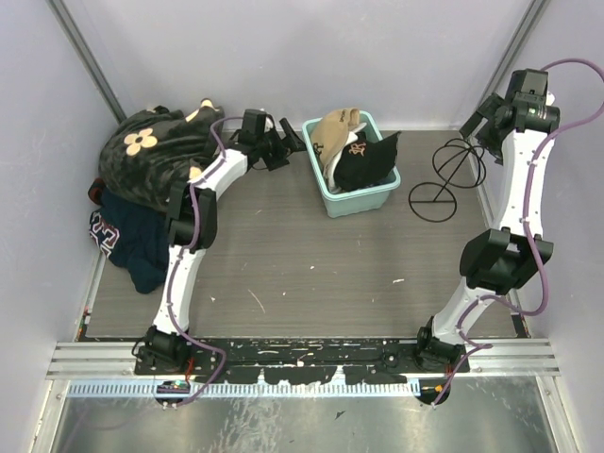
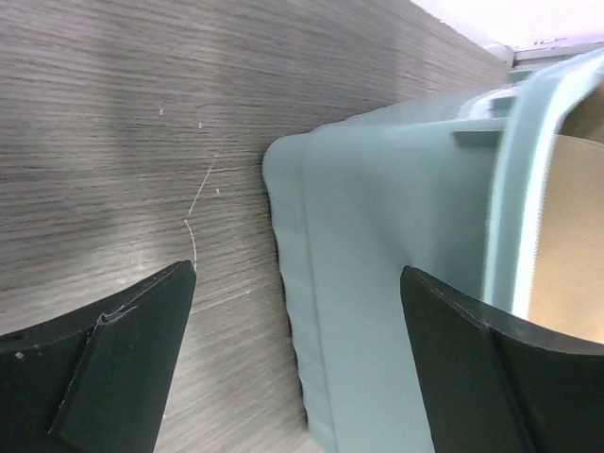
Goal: Stack the hats
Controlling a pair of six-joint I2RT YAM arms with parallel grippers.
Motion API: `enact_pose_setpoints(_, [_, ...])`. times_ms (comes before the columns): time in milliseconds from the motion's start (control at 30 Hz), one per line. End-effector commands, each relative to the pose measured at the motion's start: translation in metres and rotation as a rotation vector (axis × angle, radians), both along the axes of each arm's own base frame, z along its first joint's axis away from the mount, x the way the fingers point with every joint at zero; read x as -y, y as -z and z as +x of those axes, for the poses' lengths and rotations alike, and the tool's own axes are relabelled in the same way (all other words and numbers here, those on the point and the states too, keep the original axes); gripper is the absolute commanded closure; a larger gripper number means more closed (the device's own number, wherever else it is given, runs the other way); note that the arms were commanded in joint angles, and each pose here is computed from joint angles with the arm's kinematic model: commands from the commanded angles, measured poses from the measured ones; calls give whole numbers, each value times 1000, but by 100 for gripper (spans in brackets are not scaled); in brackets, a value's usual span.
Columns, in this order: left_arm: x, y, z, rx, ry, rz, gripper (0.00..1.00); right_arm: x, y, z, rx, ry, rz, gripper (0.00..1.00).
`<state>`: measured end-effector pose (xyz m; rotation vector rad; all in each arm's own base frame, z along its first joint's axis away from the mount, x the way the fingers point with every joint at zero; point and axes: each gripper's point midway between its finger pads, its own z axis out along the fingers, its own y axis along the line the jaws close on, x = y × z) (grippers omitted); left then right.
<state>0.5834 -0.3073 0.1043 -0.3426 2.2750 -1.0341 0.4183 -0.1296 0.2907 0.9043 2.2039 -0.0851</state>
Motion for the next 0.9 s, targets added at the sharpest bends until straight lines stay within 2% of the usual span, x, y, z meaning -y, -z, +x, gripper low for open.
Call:
enact_pose_setpoints(0, [10, 3, 6, 19, 36, -17, 2, -3, -23, 9, 47, -55, -11, 4])
enact_pose_setpoints(167, [-2, -3, 14, 33, 34, -11, 2, -2, -7, 19, 15, -75, -3, 9])
enact_pose_setpoints(233, [-11, -14, 11, 54, 49, 22, 2, -3, 0, 20, -5, -81, 0, 16])
enact_pose_setpoints(400, [-36, -49, -7, 134, 69, 63, 2, 1, 11, 26, -28, -79, -12, 22])
enact_pose_setpoints(500, [-47, -77, -23, 177, 99, 48, 2, 0, 15, 32, -40, -89, -14, 36])
enact_pose_setpoints(667, [-58, -119, -56, 285, 184, 53, 2, -2, 15, 34, -49, -100, -24, 69])
enact_pose_setpoints(867, [-74, -123, -104, 214, 260, 128, 2, -5, -1, 24, -28, -104, -42, 99])
